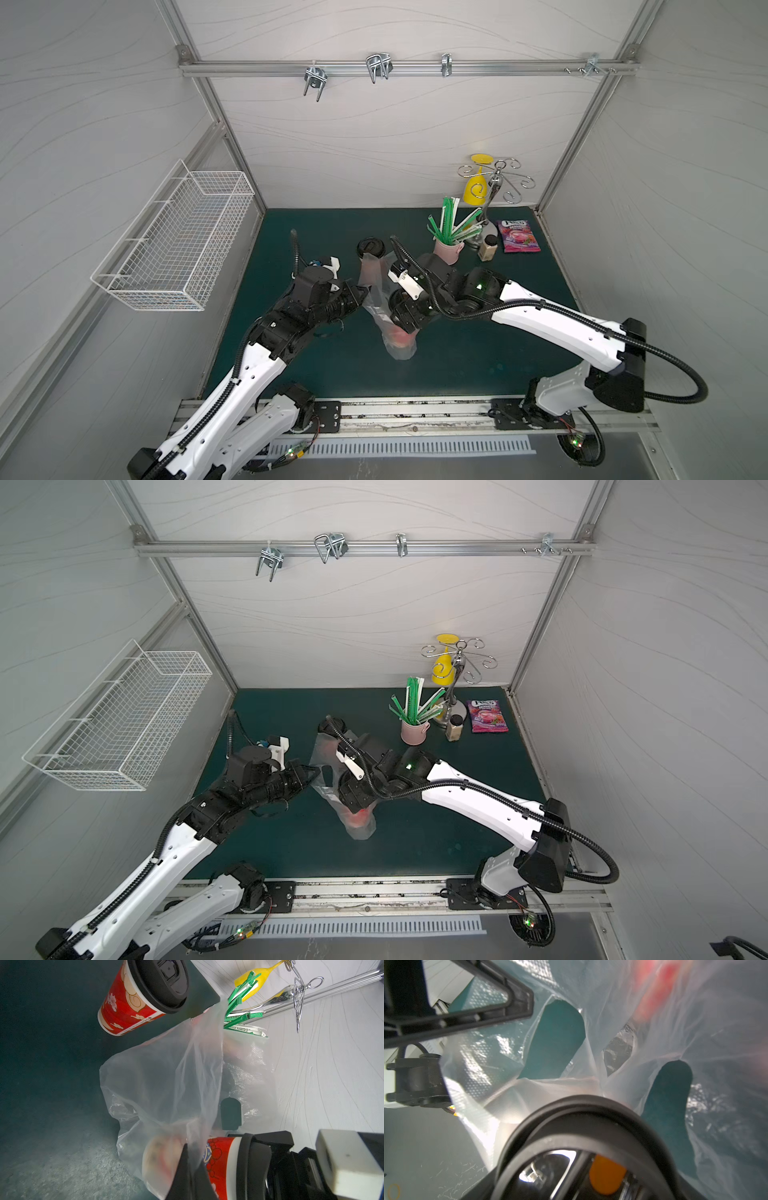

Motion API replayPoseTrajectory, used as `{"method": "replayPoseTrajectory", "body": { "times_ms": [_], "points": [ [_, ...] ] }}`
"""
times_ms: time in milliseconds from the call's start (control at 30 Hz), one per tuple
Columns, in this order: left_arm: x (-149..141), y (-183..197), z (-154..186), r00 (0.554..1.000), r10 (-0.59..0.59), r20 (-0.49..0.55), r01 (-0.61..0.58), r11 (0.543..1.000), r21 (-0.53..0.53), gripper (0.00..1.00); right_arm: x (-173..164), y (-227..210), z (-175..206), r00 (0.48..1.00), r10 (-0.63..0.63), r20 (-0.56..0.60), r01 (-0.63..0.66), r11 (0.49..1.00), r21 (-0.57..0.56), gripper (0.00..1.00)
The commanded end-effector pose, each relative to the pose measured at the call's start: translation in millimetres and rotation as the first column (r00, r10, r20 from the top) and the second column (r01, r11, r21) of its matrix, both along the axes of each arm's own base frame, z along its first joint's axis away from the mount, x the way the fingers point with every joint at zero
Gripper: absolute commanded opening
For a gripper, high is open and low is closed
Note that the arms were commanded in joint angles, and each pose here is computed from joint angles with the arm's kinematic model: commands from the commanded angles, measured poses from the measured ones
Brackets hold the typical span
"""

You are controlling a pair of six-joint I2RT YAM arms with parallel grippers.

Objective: Pack milk tea into plastic carrier bags
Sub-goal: Place the milk tea cup in the plastic carrier bag.

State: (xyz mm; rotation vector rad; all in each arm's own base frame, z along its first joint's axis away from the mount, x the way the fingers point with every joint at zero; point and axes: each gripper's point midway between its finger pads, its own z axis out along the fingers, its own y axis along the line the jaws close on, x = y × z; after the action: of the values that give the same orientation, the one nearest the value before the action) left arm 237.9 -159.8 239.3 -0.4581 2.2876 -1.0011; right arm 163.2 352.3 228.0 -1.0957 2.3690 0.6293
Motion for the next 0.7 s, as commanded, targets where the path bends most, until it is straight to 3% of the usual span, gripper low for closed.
{"method": "replayPoseTrajectory", "body": {
  "times_ms": [0,433,667],
  "points": [
    [-1.1,4.0,4.6,1.000,0.003,0.018,-0.003,1.000,0.007,0.00,-5.9,14.9,-3.0,0.999,0.031,-0.014,-0.031,0.999,0.026,0.82],
    [-4.1,14.2,3.0,1.000,0.024,0.009,-0.024,0.999,0.036,0.00,-0.4,24.1,-27.8,0.999,0.047,0.008,-0.047,0.999,0.007,0.83],
    [-4.7,19.2,3.2,1.000,0.027,0.000,-0.027,0.997,0.071,0.00,1.6,11.4,-12.5,0.998,0.038,0.054,-0.039,0.999,0.001,0.84]
  ]
}}
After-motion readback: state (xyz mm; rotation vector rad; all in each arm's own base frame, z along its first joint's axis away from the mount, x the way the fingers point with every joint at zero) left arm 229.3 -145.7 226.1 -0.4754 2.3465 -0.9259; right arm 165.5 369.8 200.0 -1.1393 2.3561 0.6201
